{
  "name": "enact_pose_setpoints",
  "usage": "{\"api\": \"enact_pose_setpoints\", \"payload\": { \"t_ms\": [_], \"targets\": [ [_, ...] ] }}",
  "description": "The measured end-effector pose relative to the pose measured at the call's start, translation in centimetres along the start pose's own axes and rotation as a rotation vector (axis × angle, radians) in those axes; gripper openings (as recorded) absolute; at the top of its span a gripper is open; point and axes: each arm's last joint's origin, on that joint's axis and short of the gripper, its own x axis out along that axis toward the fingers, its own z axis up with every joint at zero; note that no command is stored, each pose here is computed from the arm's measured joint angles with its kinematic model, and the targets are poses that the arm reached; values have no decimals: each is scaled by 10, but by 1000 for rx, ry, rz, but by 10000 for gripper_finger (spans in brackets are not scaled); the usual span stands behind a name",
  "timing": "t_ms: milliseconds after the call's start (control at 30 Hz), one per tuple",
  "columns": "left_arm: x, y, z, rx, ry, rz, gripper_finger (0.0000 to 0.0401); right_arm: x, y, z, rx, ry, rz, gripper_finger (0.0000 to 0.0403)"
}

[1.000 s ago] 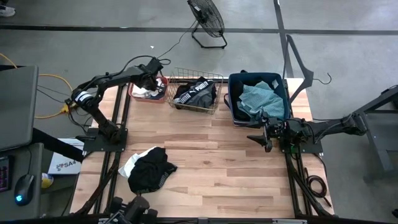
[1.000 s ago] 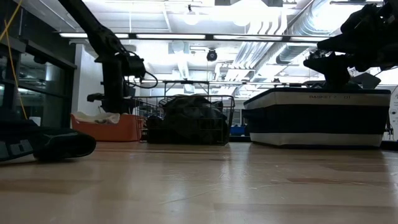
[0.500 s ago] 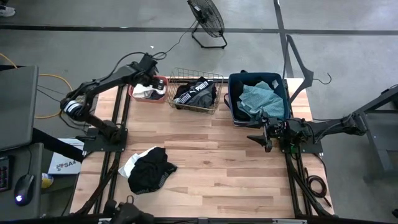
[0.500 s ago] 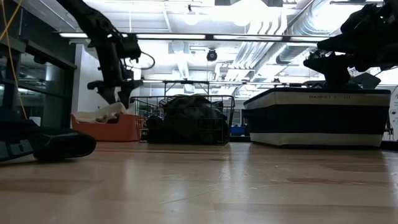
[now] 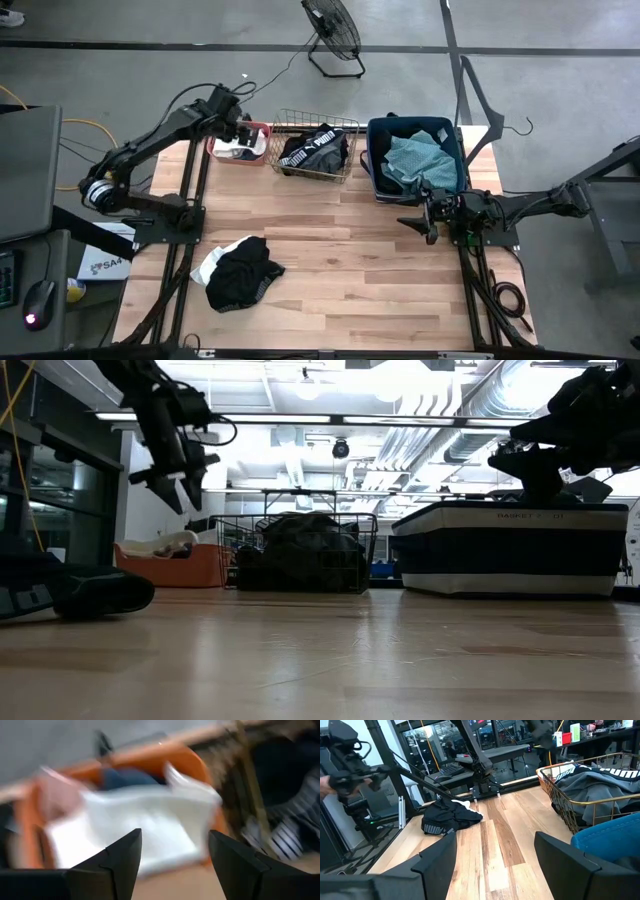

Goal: Pick & Place Cloths
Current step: Put the black boxer into the gold wire basket

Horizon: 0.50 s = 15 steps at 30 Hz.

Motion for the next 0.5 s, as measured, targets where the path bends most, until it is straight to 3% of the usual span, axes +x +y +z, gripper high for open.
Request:
{"api": "enact_pose_setpoints", "payload": {
  "t_ms": [167, 500],
  "targets": [
    [-22, -8, -23, 79, 164, -181, 223, 0, 0, 0, 0, 0, 0, 259],
    [-60, -64, -78, 302, 342, -326, 223, 0, 0, 0, 0, 0, 0, 259]
  ]
}}
